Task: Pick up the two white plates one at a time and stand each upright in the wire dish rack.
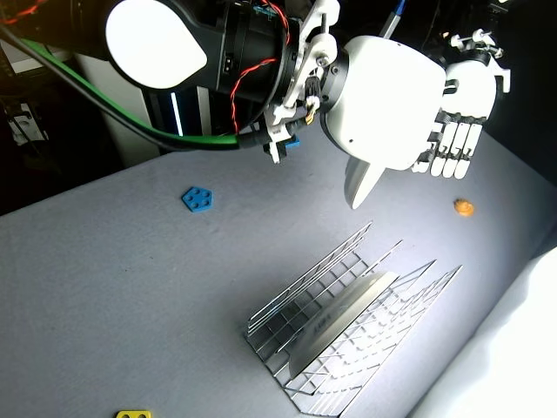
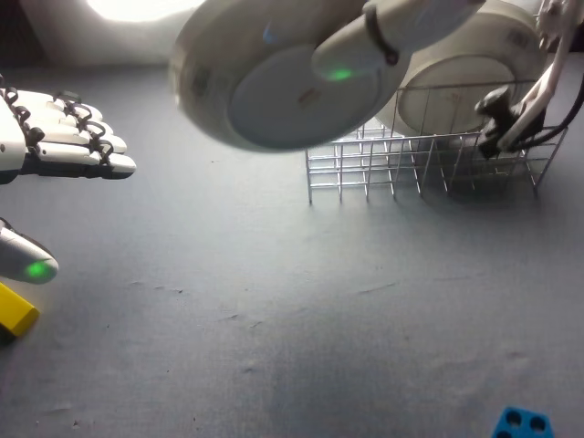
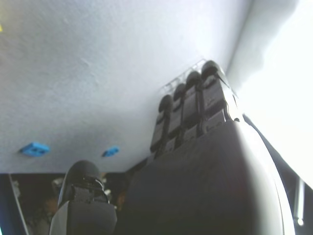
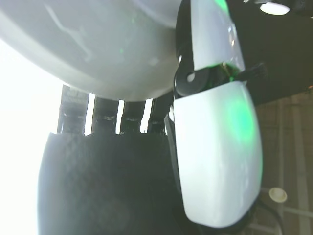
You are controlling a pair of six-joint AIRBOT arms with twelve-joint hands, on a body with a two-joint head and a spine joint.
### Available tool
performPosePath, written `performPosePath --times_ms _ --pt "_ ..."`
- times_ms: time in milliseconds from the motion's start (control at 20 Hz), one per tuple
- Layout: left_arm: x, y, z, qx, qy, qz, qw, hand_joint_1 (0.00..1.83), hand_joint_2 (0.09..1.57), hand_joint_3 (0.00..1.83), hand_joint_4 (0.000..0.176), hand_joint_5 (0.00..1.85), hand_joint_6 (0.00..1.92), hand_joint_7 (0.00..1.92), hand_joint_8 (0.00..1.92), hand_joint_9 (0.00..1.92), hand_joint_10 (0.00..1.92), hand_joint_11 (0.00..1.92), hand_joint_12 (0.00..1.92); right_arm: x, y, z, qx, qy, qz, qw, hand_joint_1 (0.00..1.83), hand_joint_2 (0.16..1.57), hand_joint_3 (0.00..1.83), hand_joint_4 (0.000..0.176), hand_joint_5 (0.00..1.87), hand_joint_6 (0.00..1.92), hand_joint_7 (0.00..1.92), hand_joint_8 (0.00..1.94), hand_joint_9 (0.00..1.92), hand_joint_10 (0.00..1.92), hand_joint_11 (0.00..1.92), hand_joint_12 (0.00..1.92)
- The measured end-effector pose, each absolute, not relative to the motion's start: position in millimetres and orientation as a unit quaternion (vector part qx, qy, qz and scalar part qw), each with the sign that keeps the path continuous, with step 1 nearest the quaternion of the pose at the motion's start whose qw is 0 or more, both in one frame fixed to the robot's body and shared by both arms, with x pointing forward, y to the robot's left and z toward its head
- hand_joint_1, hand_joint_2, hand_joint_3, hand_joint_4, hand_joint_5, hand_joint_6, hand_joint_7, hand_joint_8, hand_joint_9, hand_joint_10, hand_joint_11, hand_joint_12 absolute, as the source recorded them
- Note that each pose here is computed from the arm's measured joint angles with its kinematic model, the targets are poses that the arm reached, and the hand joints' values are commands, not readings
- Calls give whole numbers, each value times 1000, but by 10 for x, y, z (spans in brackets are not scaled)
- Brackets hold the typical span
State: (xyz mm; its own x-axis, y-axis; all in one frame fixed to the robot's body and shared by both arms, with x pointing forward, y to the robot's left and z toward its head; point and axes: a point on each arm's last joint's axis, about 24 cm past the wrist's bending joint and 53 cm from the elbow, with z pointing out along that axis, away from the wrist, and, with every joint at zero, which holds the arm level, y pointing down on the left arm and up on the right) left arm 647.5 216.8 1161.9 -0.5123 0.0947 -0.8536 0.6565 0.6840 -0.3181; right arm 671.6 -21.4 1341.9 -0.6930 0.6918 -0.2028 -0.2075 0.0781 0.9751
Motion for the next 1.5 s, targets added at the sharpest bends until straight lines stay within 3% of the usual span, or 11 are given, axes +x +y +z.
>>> performPosePath --times_ms 750,1500 --pt "6535 2211 11631 233 807 -316 441 0 1095 2 0 31 0 6 2 0 0 0 0 7210 -933 13389 247 630 624 390 1386 1079 0 0 997 881 1066 904 974 1067 795 1190" --pt "6529 2193 11629 235 807 -318 440 0 1109 6 0 41 4 4 2 0 0 0 0 7201 -924 13221 198 652 594 427 1387 1071 0 0 1022 874 1064 828 1009 1053 810 1188"
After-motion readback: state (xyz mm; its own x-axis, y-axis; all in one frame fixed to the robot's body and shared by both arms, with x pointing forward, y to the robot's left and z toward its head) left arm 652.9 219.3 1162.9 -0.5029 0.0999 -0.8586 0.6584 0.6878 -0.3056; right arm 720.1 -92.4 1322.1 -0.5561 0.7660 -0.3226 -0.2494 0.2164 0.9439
